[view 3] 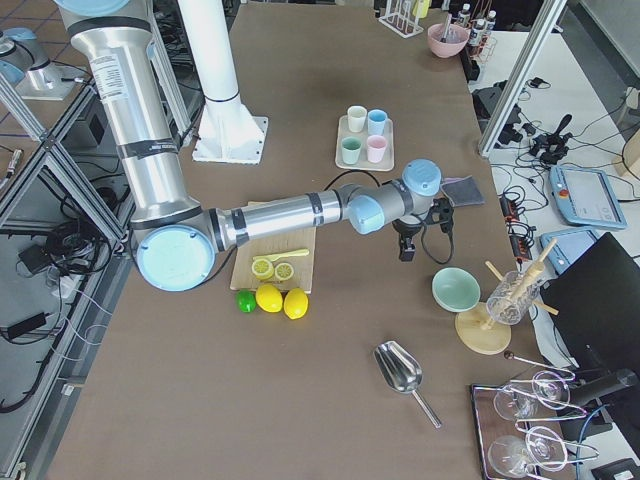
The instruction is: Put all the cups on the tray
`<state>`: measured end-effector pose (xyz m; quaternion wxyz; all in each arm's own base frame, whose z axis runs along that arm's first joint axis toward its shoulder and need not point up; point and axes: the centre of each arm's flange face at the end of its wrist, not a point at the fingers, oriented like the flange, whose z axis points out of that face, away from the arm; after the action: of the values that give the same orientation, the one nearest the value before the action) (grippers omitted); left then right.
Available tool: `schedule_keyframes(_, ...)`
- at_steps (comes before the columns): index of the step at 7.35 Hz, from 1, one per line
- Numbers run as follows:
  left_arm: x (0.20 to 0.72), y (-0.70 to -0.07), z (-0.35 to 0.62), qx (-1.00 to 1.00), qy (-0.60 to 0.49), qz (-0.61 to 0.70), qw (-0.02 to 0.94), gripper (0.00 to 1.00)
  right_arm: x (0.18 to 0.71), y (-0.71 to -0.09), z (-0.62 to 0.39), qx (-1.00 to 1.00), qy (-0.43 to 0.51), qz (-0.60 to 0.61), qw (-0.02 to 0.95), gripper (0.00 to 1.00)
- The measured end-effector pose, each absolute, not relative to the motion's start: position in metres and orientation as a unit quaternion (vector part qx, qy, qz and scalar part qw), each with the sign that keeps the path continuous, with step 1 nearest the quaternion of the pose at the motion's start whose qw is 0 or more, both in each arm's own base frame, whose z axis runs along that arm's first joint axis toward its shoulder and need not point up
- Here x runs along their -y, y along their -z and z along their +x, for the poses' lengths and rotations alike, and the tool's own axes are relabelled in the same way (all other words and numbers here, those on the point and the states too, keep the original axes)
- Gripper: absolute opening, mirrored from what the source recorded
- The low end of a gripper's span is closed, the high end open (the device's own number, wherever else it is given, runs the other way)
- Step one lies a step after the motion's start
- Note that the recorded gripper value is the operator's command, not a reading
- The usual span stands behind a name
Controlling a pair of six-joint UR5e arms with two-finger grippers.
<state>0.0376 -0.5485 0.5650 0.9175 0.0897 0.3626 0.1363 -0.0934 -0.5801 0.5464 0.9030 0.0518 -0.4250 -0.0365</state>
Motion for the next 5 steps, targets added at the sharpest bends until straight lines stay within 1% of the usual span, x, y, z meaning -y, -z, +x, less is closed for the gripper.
schedule_keyframes(2,0.512,-0.599,0.023,-0.36,-0.12,0.065,0.923,0.98,0.553,-0.591,-0.048,0.412,0.053,0.059,0.908,1.0)
schedule_keyframes(5,0.502,-0.606,-0.006,-0.371,-0.089,0.062,0.922,0.98,0.538,-0.613,-0.034,0.402,0.063,0.055,0.912,1.0)
